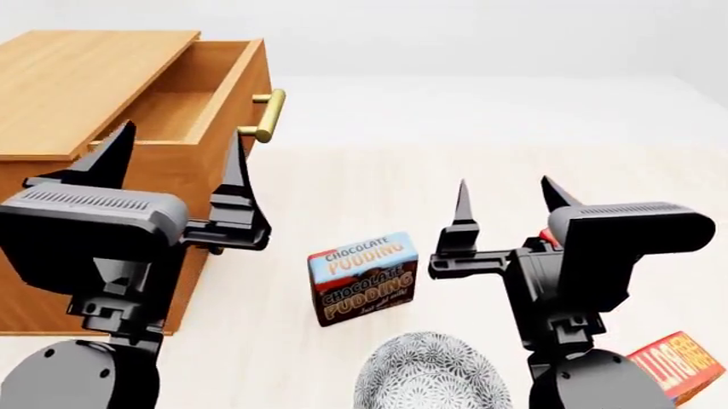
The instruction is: Put the butter at the front in the top drawer of the cabinet and close it.
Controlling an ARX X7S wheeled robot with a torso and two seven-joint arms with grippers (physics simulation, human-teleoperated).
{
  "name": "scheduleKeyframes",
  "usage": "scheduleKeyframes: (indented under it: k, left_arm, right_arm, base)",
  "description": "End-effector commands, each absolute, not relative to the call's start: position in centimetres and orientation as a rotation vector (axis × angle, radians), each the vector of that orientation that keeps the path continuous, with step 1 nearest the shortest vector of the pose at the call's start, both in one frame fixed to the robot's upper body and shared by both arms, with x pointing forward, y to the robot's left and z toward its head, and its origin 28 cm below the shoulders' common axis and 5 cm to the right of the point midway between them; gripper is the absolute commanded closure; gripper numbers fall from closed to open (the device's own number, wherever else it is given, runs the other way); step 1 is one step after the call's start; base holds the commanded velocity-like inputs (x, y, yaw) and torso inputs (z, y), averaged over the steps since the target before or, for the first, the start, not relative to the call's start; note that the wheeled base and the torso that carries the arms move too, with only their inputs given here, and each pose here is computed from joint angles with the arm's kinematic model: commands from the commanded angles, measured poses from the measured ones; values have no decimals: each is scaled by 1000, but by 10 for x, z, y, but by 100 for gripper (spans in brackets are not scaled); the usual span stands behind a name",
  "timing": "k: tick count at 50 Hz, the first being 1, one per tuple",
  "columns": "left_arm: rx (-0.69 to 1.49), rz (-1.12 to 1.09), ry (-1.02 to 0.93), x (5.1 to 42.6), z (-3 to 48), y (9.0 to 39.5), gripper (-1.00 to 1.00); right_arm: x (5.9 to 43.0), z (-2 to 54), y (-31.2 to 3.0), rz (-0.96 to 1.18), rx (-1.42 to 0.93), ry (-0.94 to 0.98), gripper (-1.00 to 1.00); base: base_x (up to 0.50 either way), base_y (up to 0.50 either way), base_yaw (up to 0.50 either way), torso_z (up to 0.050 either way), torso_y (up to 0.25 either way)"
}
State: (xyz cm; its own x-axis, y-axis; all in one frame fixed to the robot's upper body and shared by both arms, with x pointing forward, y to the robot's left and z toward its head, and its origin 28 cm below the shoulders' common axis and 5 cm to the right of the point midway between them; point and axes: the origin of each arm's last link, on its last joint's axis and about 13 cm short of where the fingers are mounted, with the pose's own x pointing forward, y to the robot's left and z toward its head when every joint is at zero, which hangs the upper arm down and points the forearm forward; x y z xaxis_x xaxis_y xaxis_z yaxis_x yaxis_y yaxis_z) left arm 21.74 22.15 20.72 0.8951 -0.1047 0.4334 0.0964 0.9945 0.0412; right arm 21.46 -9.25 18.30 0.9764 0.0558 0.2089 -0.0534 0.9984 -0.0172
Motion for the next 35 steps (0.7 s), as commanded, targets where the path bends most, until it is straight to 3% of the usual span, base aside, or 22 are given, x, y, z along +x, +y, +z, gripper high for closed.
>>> scheduleKeyframes:
  k: [1, 8, 15, 22, 35]
  left_arm:
    - [97, -55, -541, 216, 239, 224, -100]
    - [198, -60, -626, 224, 273, 222, -100]
    - [176, -39, -540, 250, 311, 221, -100]
    - [185, -52, -342, 279, 344, 217, -100]
    - [70, -208, 42, 334, 358, 216, -100]
  right_arm:
    - [215, 187, -93, 45, 11, -187, -100]
    - [217, 192, -91, 56, 26, -162, -100]
    - [223, 197, -90, 61, 12, -129, -100]
    - [224, 202, -90, 60, -3, -121, -100]
    - [220, 202, -92, 61, 2, -130, -100]
  base:
    - [0, 0, 0, 0, 0]
    - [0, 0, 0, 0, 0]
    - [0, 0, 0, 0, 0]
    - [0, 0, 0, 0, 0]
    - [0, 0, 0, 0, 0]
